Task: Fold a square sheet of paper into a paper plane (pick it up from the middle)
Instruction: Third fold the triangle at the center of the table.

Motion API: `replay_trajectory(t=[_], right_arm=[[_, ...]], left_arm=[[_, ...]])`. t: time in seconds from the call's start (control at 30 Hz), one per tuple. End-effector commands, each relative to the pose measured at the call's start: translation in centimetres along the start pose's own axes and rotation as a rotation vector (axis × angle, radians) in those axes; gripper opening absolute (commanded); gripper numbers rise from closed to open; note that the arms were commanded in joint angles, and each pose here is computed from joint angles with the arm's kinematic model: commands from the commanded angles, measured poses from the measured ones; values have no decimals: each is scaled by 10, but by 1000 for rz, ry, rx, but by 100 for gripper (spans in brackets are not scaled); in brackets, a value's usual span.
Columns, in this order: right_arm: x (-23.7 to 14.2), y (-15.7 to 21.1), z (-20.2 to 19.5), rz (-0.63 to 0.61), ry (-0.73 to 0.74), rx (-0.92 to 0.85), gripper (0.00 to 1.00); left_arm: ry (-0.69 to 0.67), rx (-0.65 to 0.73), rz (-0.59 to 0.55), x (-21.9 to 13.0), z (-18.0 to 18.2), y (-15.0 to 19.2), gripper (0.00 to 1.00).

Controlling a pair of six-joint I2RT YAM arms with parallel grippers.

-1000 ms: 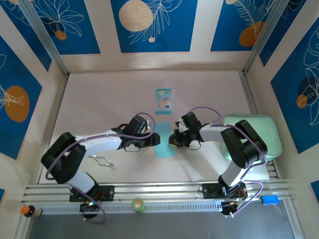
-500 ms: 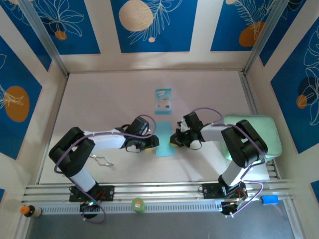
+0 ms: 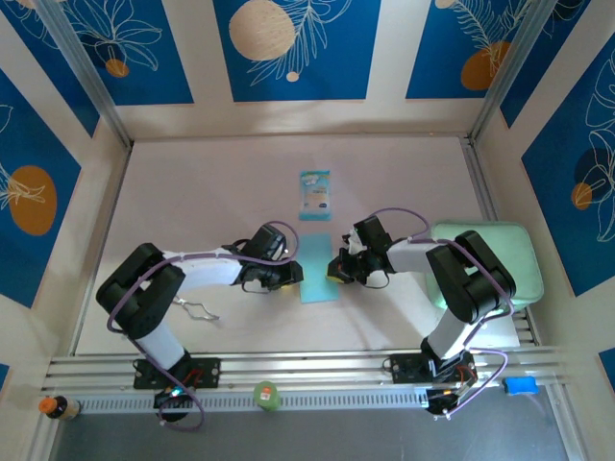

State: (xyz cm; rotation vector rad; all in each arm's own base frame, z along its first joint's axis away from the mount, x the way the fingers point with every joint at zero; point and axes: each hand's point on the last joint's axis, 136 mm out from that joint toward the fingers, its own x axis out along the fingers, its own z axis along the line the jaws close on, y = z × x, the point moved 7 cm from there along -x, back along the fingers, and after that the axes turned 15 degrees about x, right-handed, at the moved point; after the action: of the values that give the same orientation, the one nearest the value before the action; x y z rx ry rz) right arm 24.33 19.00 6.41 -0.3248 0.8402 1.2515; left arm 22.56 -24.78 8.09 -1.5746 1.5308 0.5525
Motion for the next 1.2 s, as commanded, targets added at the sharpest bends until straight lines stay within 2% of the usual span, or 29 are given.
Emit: replay_trajectory(t=[0.0, 0.3, 0.57, 0.7, 1.17], right_arm=[[6, 3, -24, 14, 76, 66, 2], [6, 3, -23, 17, 73, 67, 2], [6, 3, -24, 18, 76, 67, 2], [6, 3, -24, 18, 76, 68, 2], [6, 3, -24, 20, 75, 68, 1]], left_arm=[[35, 33, -44, -1, -13, -13, 34], [55, 36, -74, -4, -16, -16, 32], [16, 10, -27, 4, -7, -10, 32], [47, 8, -14, 10, -9, -9, 32], [84, 1, -6, 15, -9, -7, 24]])
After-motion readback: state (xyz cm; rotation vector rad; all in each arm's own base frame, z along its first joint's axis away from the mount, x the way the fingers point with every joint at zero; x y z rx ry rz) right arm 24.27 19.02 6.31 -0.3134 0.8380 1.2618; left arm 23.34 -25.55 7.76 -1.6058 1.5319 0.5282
